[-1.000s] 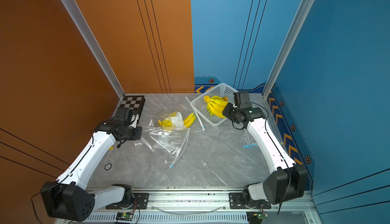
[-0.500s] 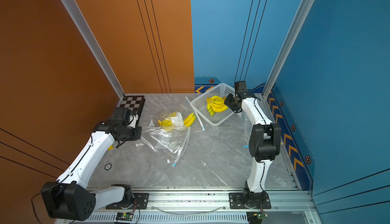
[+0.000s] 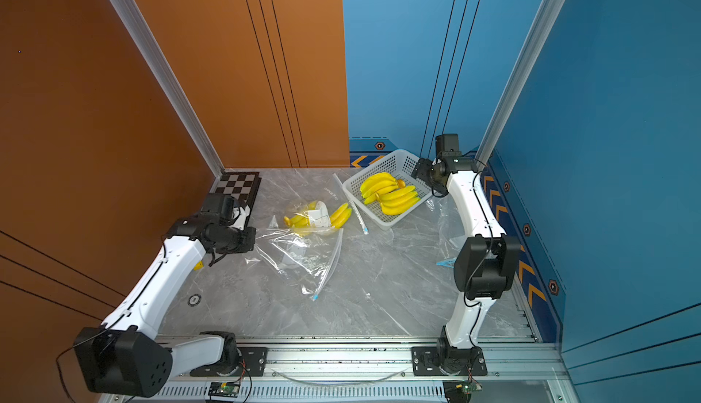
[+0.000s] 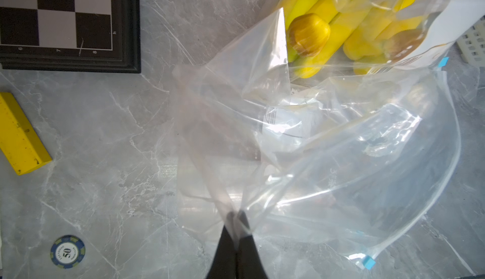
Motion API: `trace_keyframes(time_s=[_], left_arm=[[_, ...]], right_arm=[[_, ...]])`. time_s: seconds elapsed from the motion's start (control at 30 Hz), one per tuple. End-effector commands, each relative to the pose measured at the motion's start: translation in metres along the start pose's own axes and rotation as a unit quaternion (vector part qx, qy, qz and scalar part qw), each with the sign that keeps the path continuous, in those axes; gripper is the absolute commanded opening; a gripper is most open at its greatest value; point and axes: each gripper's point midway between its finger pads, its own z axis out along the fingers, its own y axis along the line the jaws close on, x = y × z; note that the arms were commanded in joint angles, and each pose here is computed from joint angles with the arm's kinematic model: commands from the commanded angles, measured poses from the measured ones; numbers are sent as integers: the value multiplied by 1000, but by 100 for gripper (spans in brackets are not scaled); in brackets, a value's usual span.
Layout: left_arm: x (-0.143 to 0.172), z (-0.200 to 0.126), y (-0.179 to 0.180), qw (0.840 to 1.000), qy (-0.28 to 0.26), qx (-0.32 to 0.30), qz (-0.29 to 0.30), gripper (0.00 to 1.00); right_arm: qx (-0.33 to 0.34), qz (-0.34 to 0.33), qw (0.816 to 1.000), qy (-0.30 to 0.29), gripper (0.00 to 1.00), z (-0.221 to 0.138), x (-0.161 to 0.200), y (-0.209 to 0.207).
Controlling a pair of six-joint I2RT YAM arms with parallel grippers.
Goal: Open the zip-top bag and take out the banana
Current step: Place the banana in the basket, then pick up the zipper food storage bag at the center of the board.
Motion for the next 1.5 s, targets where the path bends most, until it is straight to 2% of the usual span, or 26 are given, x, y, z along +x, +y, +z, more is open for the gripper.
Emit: trace_keyframes(time_s=[0.0,0.1,0.17,0.23,0.33,0.43,0.57,0.67,0.93,1.0,1.13,1.2,1.23,1.27,1.3,1.33,1.37,1.47], left_arm=[[13,3,-2,1000,20,10,-6,0],[16,4,-4,1000,24,15,-8,0],[18,5,-4,999,26,19,-9,0],[20,6,-5,999,28,21,-9,0],[23,5,-6,999,30,24,-8,0],[26,6,-8,999,34,32,-11,0],[27,7,-11,999,36,37,-13,0],[27,7,-12,998,37,39,-13,0],[27,8,-14,998,40,42,-14,0],[27,8,-14,998,39,43,-13,0],[28,7,-16,998,40,47,-14,0],[27,6,-17,998,39,50,-15,2],[27,5,-17,998,39,51,-15,5],[27,3,-18,998,38,53,-15,16],[27,3,-18,998,39,53,-16,34],[26,1,-19,998,39,54,-17,69],[26,-1,-20,998,38,56,-17,98],[19,-8,-22,998,29,59,-21,98]], right_arm=[[-66,-104,992,38,81,-49,45,56],[-154,-153,966,138,83,-54,134,109],[-166,-168,953,191,83,-47,193,124],[-182,-178,943,214,84,-38,239,135],[-200,-152,938,240,84,-22,289,144],[-212,-151,932,253,84,-14,320,152],[-190,-148,930,276,84,2,340,138],[-204,-147,923,292,84,4,363,142],[-225,-136,922,283,76,15,380,161],[-218,-140,924,281,69,15,382,162],[-202,-144,928,276,36,11,381,155],[-178,-151,934,270,29,7,376,144],[-165,-158,937,266,23,3,372,137],[-153,-165,937,266,19,-1,370,130],[-146,-168,939,264,16,-7,367,124],[-133,-168,942,260,8,-13,362,115],[-120,-167,945,254,0,-20,356,105],[-82,-155,957,229,0,-46,335,72]])
